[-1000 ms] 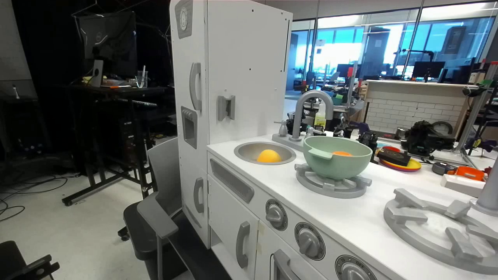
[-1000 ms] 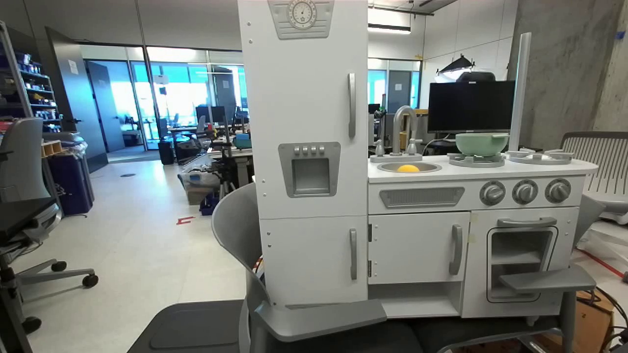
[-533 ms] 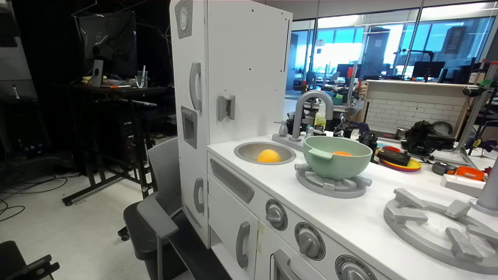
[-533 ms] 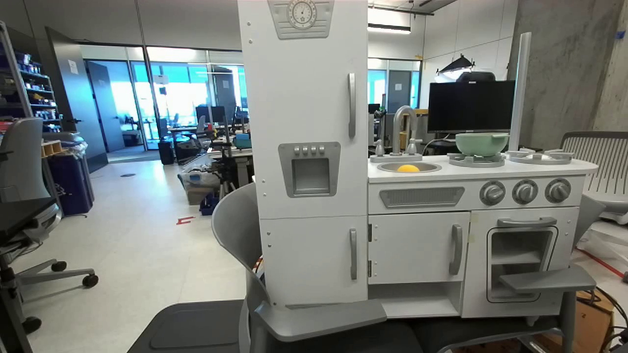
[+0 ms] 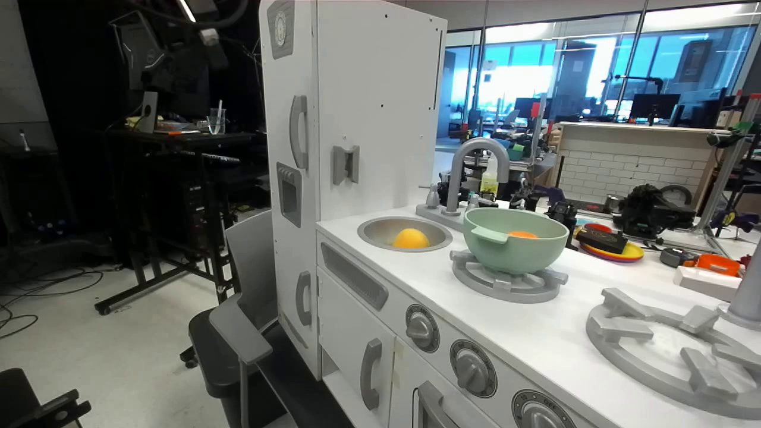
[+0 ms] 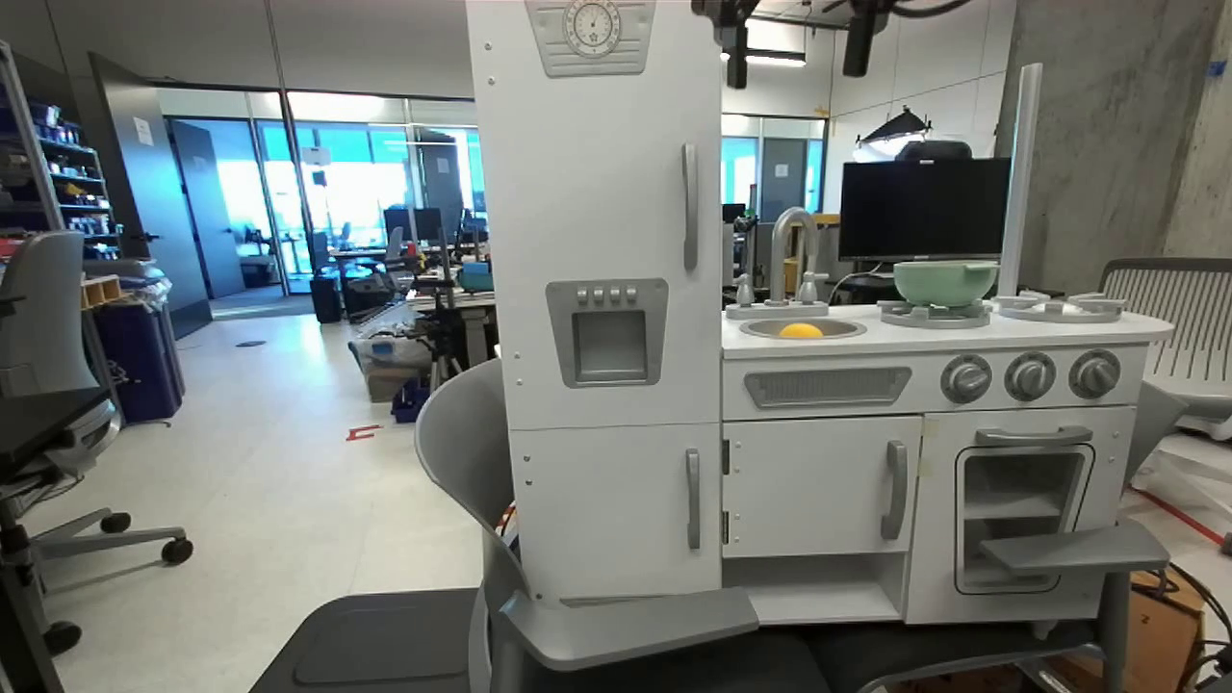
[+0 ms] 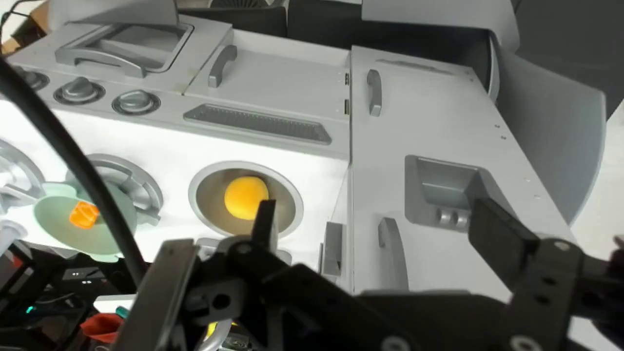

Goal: Open the upper cupboard then move the objects from the sink and the green plate then put them on the second shelf of the cupboard

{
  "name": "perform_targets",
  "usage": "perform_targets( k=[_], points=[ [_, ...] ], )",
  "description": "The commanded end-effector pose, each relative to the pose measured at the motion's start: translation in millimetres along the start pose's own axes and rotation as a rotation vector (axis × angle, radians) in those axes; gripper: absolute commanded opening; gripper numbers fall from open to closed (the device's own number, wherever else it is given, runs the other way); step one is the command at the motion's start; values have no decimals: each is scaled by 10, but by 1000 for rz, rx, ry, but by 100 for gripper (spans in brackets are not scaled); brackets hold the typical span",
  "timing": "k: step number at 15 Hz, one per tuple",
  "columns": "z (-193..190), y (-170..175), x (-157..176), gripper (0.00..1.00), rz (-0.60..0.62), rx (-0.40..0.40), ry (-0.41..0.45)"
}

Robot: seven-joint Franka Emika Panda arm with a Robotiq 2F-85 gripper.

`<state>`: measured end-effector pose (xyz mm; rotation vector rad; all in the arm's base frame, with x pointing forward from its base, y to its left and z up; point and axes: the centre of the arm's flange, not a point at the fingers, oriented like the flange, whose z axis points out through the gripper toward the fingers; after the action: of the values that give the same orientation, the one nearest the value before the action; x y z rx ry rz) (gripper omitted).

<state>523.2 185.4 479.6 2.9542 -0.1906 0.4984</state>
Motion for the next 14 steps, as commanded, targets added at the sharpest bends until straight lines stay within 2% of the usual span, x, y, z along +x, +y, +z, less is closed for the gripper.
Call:
perform_targets(
  k=[1, 7, 14],
  points=[
    [331, -242, 644, 100, 15, 1, 43],
    [706, -424, 975, 100, 23, 14, 60],
    [864, -514, 1080, 100, 29, 6, 69]
  ],
)
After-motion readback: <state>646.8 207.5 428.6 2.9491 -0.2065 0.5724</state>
